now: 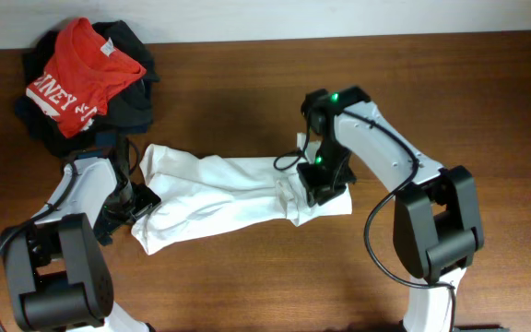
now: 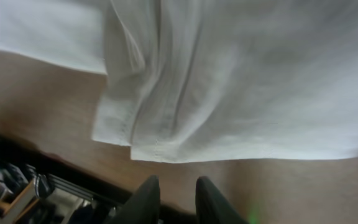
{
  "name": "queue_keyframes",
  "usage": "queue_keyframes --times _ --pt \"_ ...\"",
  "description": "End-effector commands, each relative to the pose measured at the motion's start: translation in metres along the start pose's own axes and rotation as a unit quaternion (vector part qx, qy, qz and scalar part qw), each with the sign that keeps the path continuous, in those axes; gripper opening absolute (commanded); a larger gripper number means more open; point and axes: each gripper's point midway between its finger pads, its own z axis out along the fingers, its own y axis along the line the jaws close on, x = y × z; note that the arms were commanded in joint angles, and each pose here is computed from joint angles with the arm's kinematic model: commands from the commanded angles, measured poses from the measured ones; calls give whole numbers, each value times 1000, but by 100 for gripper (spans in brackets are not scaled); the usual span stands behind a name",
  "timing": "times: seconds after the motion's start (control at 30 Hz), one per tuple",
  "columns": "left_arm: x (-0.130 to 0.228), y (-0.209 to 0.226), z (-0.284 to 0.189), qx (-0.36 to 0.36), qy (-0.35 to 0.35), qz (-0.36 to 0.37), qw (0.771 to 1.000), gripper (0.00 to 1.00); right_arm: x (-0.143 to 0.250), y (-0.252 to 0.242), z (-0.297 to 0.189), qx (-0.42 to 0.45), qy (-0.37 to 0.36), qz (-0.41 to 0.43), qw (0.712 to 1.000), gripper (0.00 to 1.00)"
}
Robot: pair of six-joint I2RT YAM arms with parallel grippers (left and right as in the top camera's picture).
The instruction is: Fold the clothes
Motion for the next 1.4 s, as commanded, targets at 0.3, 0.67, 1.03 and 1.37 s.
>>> queue_keyframes --times 0.3,0.67,1.03,1.37 --pt "3 2 4 -4 9 -1 1000 99 -50 11 54 -71 -112 18 991 27" --pt "3 3 4 -4 8 -1 1000 99 -50 -90 -54 15 -147 114 982 99" --pt "3 3 5 -4 9 -1 1000 99 -53 -62 26 -142 -148 56 977 99" --pt "3 3 5 -5 9 -1 1000 99 -47 -75 32 -82 -125 120 981 4"
